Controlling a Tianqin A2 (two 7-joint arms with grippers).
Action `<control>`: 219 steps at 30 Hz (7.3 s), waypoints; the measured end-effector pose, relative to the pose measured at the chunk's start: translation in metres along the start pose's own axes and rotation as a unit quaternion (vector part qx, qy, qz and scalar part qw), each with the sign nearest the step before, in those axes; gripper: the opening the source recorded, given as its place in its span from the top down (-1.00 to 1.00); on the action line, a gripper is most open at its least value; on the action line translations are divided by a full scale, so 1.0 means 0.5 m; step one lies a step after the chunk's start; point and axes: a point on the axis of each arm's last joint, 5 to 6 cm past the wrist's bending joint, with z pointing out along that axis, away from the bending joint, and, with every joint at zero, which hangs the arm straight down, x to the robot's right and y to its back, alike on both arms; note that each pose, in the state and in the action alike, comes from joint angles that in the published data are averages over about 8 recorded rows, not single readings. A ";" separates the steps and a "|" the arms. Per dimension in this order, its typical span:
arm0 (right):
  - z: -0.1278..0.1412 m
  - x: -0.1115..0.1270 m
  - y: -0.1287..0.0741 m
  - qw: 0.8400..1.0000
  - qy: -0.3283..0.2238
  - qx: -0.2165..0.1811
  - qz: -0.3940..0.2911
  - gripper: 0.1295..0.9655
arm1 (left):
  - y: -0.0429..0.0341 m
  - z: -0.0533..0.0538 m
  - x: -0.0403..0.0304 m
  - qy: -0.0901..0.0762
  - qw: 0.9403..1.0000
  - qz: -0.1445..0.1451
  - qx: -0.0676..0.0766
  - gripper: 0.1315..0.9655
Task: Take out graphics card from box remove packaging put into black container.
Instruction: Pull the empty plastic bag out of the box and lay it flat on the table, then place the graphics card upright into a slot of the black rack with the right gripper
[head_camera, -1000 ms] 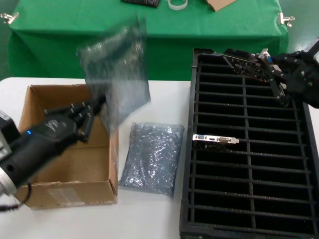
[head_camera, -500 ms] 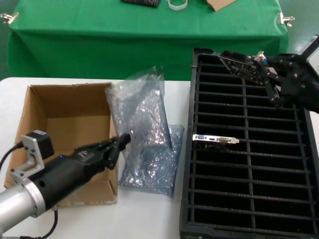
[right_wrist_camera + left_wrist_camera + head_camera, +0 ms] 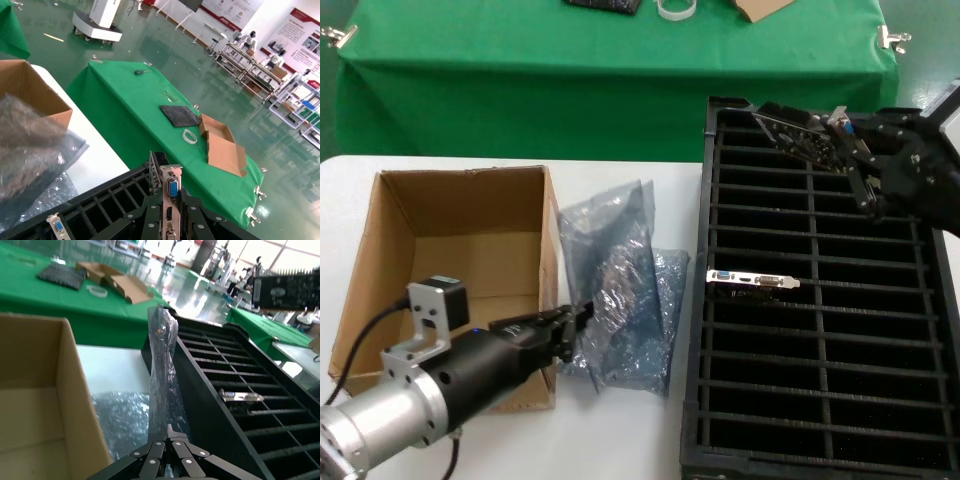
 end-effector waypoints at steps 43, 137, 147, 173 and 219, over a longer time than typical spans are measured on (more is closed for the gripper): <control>0.042 0.044 -0.162 0.993 -0.069 -0.087 -0.044 0.87 | -0.052 0.110 0.022 0.033 0.996 -0.039 0.071 0.27; 0.389 0.261 -0.131 0.932 -0.246 -0.250 -0.090 0.87 | 0.060 0.076 0.003 0.018 0.969 -0.029 0.244 -1.00; 0.395 0.260 -0.123 0.936 -0.236 -0.239 -0.107 0.87 | 0.061 0.071 0.003 0.018 0.969 -0.026 0.246 -1.00; 0.424 0.225 -0.123 0.927 -0.226 -0.219 -0.202 0.87 | 0.071 0.074 0.030 0.030 0.968 -0.020 0.249 -1.00; 0.455 0.179 -0.146 0.945 -0.191 -0.171 -0.202 0.72 | 0.105 0.066 0.023 0.050 0.970 0.014 0.236 -1.00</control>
